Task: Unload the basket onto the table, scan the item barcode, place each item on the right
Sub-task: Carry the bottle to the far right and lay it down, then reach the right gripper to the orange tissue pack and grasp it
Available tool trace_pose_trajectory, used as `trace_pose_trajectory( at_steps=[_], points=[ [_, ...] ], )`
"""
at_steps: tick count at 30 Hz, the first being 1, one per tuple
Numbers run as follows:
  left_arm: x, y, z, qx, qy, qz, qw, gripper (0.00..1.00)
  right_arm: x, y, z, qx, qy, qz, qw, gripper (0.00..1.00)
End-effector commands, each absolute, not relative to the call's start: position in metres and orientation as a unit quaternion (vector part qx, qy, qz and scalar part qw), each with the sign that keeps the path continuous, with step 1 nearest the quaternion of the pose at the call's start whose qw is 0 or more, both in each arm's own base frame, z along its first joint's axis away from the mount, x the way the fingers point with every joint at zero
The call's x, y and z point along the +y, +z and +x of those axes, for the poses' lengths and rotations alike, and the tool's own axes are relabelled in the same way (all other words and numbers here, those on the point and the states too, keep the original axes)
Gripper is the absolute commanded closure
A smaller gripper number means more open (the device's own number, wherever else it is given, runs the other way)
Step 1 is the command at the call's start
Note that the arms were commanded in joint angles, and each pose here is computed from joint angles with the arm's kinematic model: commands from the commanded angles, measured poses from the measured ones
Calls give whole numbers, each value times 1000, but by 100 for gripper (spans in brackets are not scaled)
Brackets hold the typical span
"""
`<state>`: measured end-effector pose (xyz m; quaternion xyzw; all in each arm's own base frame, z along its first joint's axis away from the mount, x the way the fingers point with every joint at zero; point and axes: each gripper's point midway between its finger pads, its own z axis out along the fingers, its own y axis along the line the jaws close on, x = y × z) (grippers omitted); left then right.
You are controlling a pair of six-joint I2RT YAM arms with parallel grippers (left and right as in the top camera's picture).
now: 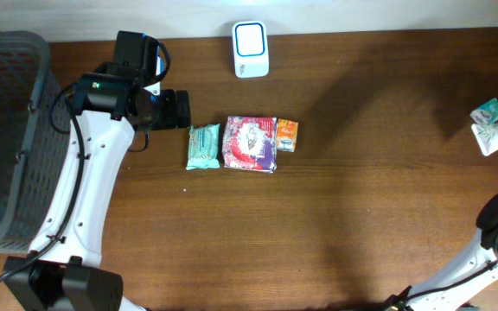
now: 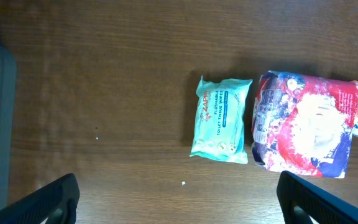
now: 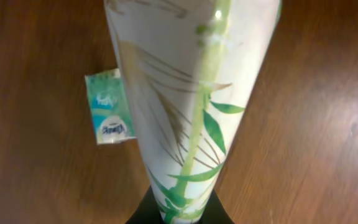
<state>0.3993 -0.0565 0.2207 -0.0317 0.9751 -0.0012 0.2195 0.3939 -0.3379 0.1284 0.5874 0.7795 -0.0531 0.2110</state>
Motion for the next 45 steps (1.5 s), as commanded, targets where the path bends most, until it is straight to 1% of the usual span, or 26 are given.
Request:
trace_pose_trajectory(
  at_steps=[1, 4, 5, 7, 8, 9, 10, 11, 15, 16, 17, 19, 22, 23, 24, 26, 29, 31, 32, 33, 35, 36, 37, 38, 41, 45],
  points=[
    [-56, 224, 400, 974, 5, -22, 225, 1, -352, 106, 398, 787, -69, 578, 204, 92],
    [-56, 224, 400, 974, 5, -22, 225, 1, -354, 81, 400, 791, -69, 579, 187, 91],
    [-56, 224, 400, 974, 5, -22, 225, 1, -354, 76, 400, 792, -68, 579, 183, 78],
    [-56, 224, 400, 974, 5, -22, 225, 1, -354, 78, 400, 791, -68, 579, 185, 48],
    [-56, 224, 400, 974, 5, -22, 225, 1, -354, 86, 400, 804, -72, 559, 189, 27],
    [-56, 224, 400, 974, 5, -22, 225, 1, -353, 94, 399, 815, -78, 540, 193, 22],
    [-56, 224, 400, 974, 5, -22, 225, 1, -351, 106, 397, 823, -82, 527, 197, 19],
    [-56, 224, 400, 974, 5, -22, 225, 1, -345, 126, 394, 823, -76, 523, 206, 19],
    [-56, 224, 400, 974, 5, -22, 225, 1, -267, 204, 421, 835, 129, 461, 272, 20],
    [-56, 224, 400, 974, 5, -22, 225, 1, -227, 222, 427, 852, 186, 408, 270, 21],
    [-56, 224, 400, 974, 5, -22, 225, 1, -192, 218, 426, 875, 206, 368, 238, 21],
    [-56, 224, 400, 974, 5, -22, 225, 1, -147, 203, 421, 914, 212, 291, 186, 21],
    [-56, 224, 400, 974, 5, -22, 225, 1, -62, 167, 425, 954, 215, 173, 115, 20],
    [-56, 224, 400, 974, 5, -22, 225, 1, -21, 147, 429, 962, 221, 130, 97, 18],
    [-56, 224, 400, 974, 5, -22, 225, 1, 5, 133, 433, 965, 223, 101, 92, 1],
    [-56, 224, 400, 974, 5, -22, 225, 1, 52, 111, 439, 967, 228, 47, 100, 1],
    [-56, 224, 400, 974, 5, -22, 225, 1, 110, 87, 446, 959, 250, 81, 105, 1],
    [-56, 224, 400, 974, 5, -22, 225, 1, 140, 77, 453, 952, 266, 75, 129, 2],
    [-56, 224, 400, 974, 5, -22, 225, 1, 149, 72, 452, 951, 270, 69, 133, 11],
    [-56, 224, 400, 974, 5, -22, 225, 1, 152, 68, 450, 951, 270, 65, 132, 18],
    [-56, 224, 400, 974, 5, -22, 225, 1, 154, 57, 443, 954, 268, 66, 118, 21],
    [-56, 224, 400, 974, 5, -22, 225, 1, 154, 49, 443, 955, 266, 68, 112, 24],
    [-56, 224, 400, 974, 5, -22, 225, 1, 153, 39, 442, 957, 264, 71, 102, 32],
    [-56, 224, 400, 974, 5, -22, 225, 1, 153, 30, 440, 958, 261, 73, 92, 36],
    [-56, 224, 400, 974, 5, -22, 225, 1, 152, -7, 434, 962, 253, 82, 57, 42],
    [-56, 224, 400, 974, 5, -22, 225, 1, 158, -24, 435, 960, 263, 79, 50, 44]
  ],
)
